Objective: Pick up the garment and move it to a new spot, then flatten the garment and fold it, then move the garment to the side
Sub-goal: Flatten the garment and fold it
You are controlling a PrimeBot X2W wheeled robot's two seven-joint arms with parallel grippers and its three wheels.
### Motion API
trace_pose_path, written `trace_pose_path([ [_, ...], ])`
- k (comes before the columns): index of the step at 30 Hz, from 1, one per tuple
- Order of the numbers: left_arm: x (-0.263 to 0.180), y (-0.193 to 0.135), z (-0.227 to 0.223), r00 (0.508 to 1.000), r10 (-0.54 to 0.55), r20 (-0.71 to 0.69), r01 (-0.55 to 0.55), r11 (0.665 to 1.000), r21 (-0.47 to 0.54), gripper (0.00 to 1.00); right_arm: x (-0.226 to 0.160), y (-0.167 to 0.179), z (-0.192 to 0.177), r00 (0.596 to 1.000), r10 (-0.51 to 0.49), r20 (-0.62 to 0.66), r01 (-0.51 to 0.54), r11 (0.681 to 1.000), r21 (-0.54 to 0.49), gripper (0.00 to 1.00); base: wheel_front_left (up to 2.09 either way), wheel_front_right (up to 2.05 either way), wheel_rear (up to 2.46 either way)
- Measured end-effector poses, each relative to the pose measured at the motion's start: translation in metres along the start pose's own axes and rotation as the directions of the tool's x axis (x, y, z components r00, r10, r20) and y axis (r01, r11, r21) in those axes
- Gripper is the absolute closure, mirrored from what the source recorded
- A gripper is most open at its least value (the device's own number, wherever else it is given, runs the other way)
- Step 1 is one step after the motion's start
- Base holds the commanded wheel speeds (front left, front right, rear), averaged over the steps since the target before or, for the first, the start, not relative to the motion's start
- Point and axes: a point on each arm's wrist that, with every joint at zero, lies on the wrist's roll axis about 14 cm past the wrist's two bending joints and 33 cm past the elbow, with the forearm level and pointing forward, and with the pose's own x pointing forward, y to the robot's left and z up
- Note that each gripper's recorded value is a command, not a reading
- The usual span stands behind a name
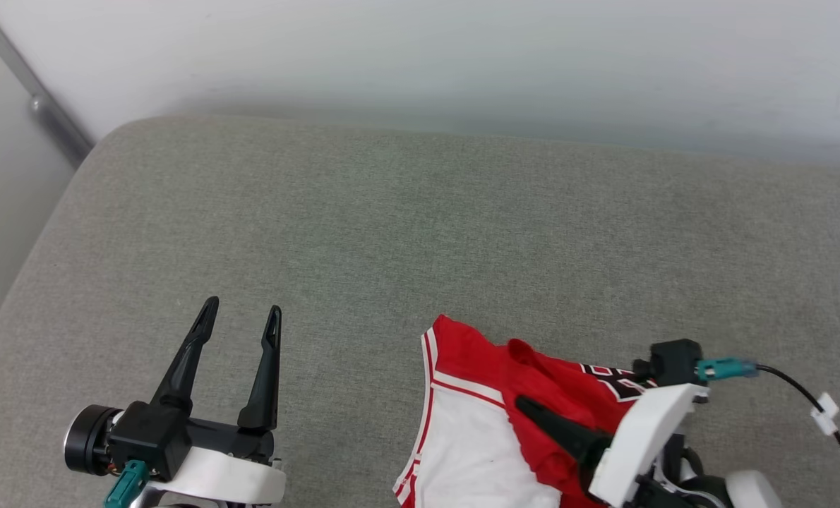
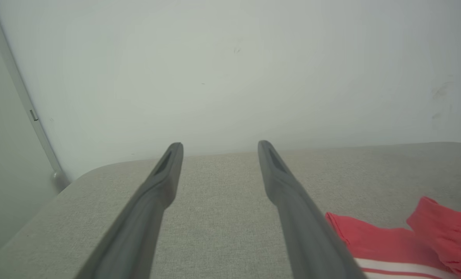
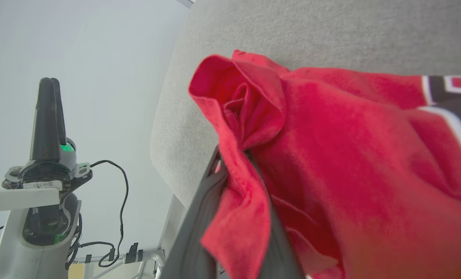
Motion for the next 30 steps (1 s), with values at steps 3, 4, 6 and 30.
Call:
trace_pose_path([
  [3,-0.002,0.003,0.001,1.0,0.009,0.001,-0.009,1.0,0.001,0.0,0.011,0.006,-0.004,1.0,0.017,-0.017,-0.017,1.0,-0.016,1.0,0.0,0.0,0.0],
  [4,-0.003,0.004,0.001,1.0,0.012,0.0,-0.012,1.0,0.002,0.0,0.014,0.008,-0.006,0.999,0.02,-0.025,-0.02,1.0,-0.02,1.0,0.0,0.0,0.0],
  [6,-0.004,0.005,0.001,1.0,0.016,0.0,-0.016,1.0,0.002,0.0,0.019,0.01,-0.009,0.999,0.027,-0.035,-0.028,0.999,-0.023,1.0,0.0,0.0,0.0],
  [30,0.005,-0.005,-0.001,1.0,-0.012,0.003,0.012,1.0,-0.026,0.0,-0.034,0.008,0.148,0.885,-0.076,0.46,0.361,0.735,-0.574,0.0,0.0,0.0,0.0],
])
